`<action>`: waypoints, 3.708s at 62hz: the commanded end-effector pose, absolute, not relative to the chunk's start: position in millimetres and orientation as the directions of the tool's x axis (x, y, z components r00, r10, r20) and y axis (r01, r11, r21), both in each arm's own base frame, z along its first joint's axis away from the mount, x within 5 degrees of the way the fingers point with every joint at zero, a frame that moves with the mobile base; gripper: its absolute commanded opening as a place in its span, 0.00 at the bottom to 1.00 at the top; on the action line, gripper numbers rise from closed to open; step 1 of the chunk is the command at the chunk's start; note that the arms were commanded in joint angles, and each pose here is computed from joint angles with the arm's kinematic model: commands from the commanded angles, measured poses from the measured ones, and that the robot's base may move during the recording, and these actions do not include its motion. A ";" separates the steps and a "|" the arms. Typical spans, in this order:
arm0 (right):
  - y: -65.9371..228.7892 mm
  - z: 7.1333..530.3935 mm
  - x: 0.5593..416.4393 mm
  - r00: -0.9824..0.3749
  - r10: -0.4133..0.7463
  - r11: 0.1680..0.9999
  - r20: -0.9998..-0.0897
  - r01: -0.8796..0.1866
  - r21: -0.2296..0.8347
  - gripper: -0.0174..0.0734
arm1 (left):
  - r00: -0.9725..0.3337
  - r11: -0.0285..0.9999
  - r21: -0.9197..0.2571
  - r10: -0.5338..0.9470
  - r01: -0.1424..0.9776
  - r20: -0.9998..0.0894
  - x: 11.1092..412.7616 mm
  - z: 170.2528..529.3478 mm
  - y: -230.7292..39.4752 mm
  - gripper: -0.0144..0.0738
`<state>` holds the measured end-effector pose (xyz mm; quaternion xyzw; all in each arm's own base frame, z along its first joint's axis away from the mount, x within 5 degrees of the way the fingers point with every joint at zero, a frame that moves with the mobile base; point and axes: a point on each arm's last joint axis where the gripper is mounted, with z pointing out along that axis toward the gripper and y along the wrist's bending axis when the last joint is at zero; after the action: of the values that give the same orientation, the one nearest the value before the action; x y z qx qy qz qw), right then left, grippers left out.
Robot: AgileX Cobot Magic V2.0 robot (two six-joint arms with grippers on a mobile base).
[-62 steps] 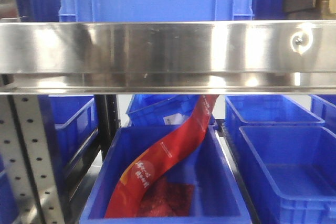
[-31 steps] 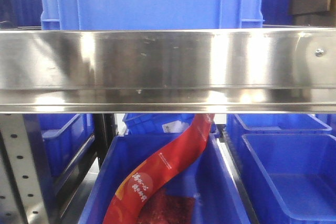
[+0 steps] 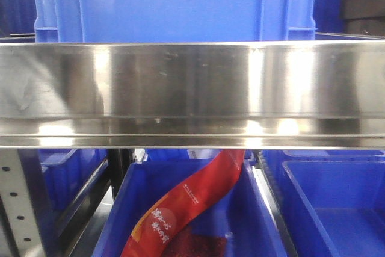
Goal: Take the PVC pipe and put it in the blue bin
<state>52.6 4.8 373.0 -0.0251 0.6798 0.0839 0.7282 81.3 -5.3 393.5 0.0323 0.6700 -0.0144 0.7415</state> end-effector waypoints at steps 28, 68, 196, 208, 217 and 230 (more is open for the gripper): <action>4.4 375.9 51.4 0.089 0.084 0.986 -0.992 -0.153 0.070 0.01 | 0.137 0.997 0.029 0.019 0.070 -0.990 79.4 396.9 -5.7 0.04; 5.5 381.2 50.5 0.146 0.093 0.983 -0.985 -0.171 0.068 0.01 | 0.136 0.997 0.025 0.015 0.073 -0.991 79.4 396.9 -5.9 0.04; 153.0 447.5 235.0 -0.340 -0.002 0.874 -0.941 -0.458 0.163 0.01 | -0.229 0.901 -0.153 -0.062 0.407 -0.971 285.1 480.4 -126.8 0.04; 173.4 444.5 254.7 -0.427 -0.047 0.875 -0.903 -0.454 0.169 0.01 | -0.295 0.896 -0.175 -0.051 0.409 -0.954 306.4 477.0 -137.8 0.04; 188.0 436.8 262.2 -0.450 -0.098 0.855 -0.888 -0.495 0.157 0.01 | -0.334 0.893 -0.179 -0.034 0.414 -0.942 313.4 468.2 -144.8 0.04; 193.0 433.7 264.5 -0.457 -0.185 0.832 -0.870 -0.544 0.108 0.01 | -0.337 0.889 -0.175 -0.025 0.423 -0.941 313.2 466.5 -148.9 0.04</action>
<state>265.9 193.4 427.1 -0.1883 0.8413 0.2013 0.4651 315.5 -147.1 460.2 0.1269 0.8018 -0.1893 0.5524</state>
